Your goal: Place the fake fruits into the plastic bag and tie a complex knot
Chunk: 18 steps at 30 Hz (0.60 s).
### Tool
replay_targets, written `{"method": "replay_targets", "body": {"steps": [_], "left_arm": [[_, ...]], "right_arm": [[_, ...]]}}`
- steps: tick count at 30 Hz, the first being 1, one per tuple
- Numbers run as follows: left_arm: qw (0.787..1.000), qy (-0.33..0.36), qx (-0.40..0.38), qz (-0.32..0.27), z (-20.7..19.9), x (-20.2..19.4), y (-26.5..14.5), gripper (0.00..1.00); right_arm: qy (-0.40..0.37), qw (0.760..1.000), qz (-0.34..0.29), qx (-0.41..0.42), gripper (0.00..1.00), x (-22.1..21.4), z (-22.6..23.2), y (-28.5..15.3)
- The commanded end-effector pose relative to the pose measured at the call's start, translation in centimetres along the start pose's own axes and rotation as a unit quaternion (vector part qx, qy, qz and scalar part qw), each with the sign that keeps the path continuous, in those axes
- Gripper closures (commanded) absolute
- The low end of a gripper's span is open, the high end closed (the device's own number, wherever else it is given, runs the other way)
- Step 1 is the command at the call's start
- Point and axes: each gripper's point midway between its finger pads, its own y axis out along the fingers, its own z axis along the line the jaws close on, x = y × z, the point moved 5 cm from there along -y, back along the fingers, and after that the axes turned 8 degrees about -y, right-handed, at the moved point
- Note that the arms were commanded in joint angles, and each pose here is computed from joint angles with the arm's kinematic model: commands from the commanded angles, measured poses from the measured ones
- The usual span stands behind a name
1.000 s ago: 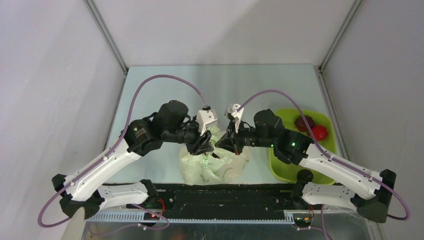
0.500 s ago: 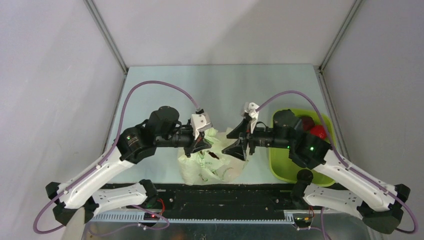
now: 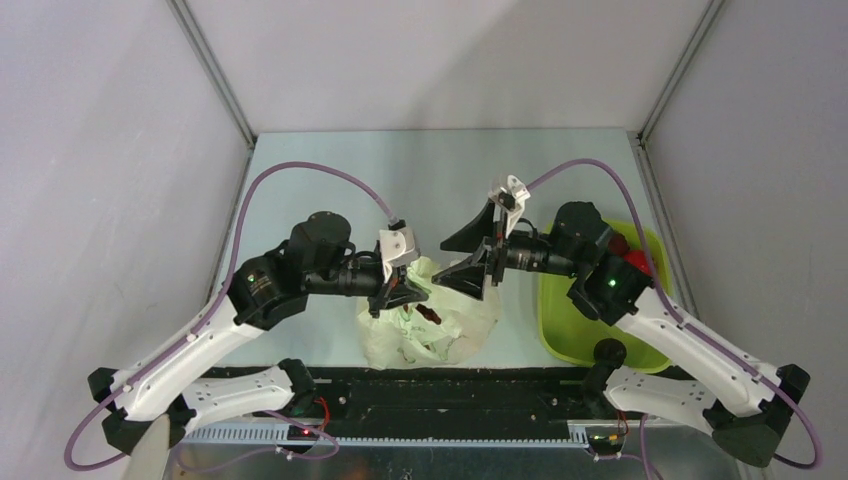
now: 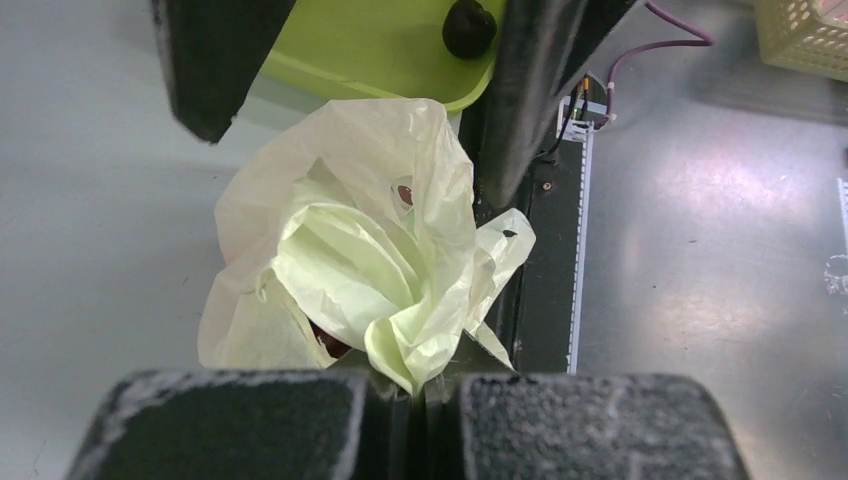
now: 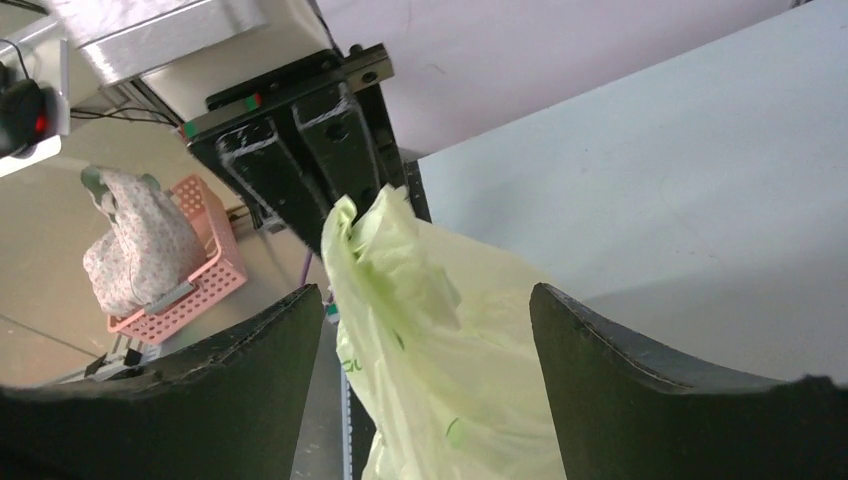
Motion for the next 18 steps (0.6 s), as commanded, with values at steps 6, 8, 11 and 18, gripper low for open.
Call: {"method": "replay_targets", "body": {"steps": [6, 8, 11, 18], "left_arm": [[0.999, 0.021, -0.032, -0.024, -0.9, 1.0, -0.1, 0.97], [0.999, 0.022, -0.033, -0.024, -0.9, 1.0, -0.1, 0.97], [0.999, 0.023, -0.031, -0.026, -0.8, 1.0, 0.0, 0.97], [1.0, 0.019, -0.003, -0.021, -0.3, 0.5, -0.3, 0.95]], "right_arm": [[0.006, 0.997, -0.036, 0.065, 0.32, 2.4, 0.6, 1.8], [0.01, 0.997, -0.034, 0.074, 0.41, 2.2, 0.6, 2.0], [0.014, 0.996, -0.029, 0.079, 0.61, 2.0, 0.6, 2.3], [0.01, 0.998, -0.027, 0.064, 1.0, 2.0, 0.3, 1.8]]}}
